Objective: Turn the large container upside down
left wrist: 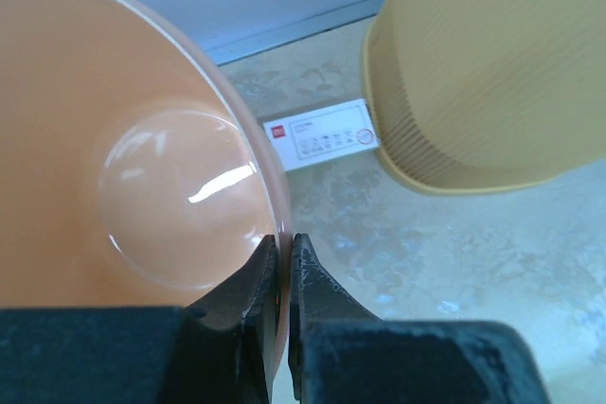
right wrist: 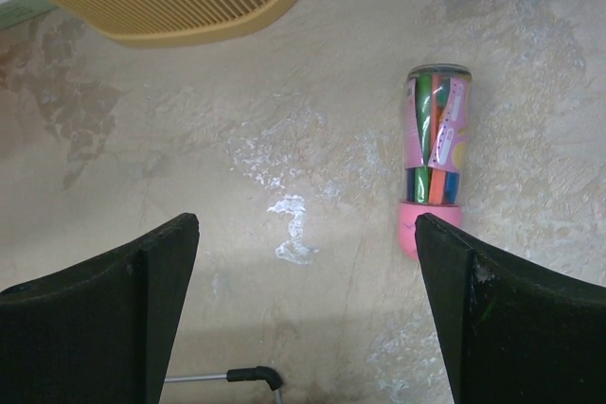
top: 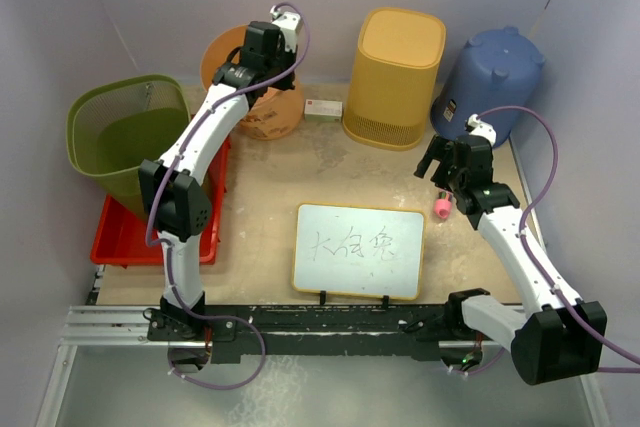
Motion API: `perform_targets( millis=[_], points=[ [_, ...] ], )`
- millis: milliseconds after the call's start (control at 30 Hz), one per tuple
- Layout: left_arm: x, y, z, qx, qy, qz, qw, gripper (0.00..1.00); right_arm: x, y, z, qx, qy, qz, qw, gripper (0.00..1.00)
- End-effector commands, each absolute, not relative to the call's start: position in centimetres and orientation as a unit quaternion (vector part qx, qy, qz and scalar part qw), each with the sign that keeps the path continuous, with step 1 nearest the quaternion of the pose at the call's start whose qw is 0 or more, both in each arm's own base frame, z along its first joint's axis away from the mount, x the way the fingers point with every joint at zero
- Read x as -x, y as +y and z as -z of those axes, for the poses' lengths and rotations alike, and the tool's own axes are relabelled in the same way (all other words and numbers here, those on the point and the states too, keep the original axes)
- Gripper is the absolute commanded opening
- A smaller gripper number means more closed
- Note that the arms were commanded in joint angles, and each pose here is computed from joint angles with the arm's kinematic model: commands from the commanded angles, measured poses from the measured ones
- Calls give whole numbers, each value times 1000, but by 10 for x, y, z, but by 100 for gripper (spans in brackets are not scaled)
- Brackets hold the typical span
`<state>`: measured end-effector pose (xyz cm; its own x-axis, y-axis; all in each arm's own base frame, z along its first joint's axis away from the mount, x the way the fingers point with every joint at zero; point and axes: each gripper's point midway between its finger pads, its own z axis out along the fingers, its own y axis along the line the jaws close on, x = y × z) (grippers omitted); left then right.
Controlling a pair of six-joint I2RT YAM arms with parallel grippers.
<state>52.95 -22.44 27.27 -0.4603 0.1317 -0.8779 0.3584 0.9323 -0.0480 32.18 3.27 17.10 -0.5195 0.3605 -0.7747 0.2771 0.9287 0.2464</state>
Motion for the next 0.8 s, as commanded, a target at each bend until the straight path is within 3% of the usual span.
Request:
perform_targets(
  millis=[0, 267, 767],
  points=[
    [-487, -252, -351, -141, 805, 155, 555, 0, -329, 35, -178, -193, 859, -58, 470, 97],
    [-445, -275, -381, -103, 792, 210, 563, 0, -328, 35, -181, -195, 858, -62, 472, 97],
    [-375, -347, -411, -22, 710, 495, 500, 0, -306, -11, -194, -279, 815, 28, 507, 100]
  ],
)
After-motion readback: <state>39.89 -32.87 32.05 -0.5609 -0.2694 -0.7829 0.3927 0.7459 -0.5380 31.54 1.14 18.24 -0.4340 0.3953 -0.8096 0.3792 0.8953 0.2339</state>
